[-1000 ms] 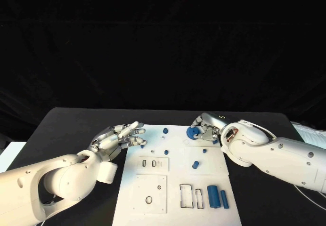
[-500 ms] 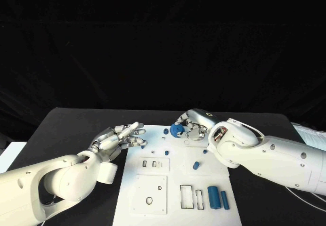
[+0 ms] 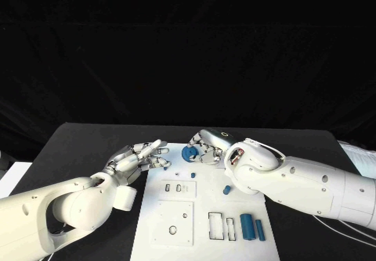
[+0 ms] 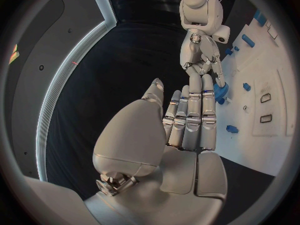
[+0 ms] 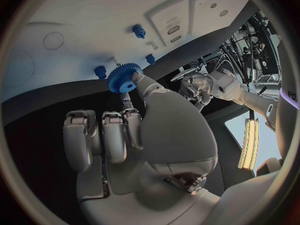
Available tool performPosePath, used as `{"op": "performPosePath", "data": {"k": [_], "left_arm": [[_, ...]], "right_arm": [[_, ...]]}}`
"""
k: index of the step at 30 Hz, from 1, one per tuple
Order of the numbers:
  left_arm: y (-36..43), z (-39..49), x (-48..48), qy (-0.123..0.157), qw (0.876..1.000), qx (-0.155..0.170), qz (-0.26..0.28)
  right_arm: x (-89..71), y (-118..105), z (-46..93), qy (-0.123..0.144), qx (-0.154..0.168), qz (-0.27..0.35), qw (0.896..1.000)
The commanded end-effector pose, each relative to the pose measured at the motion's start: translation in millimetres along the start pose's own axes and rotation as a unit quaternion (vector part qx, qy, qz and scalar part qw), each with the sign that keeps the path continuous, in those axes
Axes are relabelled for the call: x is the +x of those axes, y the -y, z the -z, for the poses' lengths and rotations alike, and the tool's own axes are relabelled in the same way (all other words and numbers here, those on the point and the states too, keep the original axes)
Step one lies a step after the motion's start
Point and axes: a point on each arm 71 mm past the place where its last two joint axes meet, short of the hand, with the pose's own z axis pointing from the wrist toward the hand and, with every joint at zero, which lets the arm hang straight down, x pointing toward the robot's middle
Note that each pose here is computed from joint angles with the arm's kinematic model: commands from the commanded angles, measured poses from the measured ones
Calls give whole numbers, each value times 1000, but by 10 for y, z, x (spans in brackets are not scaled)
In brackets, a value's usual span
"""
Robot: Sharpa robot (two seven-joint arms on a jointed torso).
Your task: Assemble the parts on the task board
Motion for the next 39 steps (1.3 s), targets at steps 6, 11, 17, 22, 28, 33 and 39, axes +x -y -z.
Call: {"op": "performPosePath", "data": {"k": [6, 11, 17, 22, 28, 33, 39], "left_arm": [[5, -8, 32, -7, 1000, 3, 4], [5, -9, 33, -8, 1000, 3, 4], [4, -10, 36, -8, 1000, 3, 4], [4, -9, 35, -8, 1000, 3, 4], [5, -7, 37, -8, 1000, 3, 4], [5, -6, 38, -8, 1000, 3, 4], [5, -5, 35, -8, 1000, 2, 4]], "right_arm": [[138, -1, -63, -25, -1, 13, 1000], [178, 14, -75, -32, 2, 16, 999], [189, 34, -80, -33, 6, 20, 999], [188, 57, -85, -31, 11, 22, 999], [202, 56, -101, -33, 14, 23, 999], [219, 48, -115, -37, 14, 23, 999], [232, 53, -120, -42, 17, 24, 999]]}}
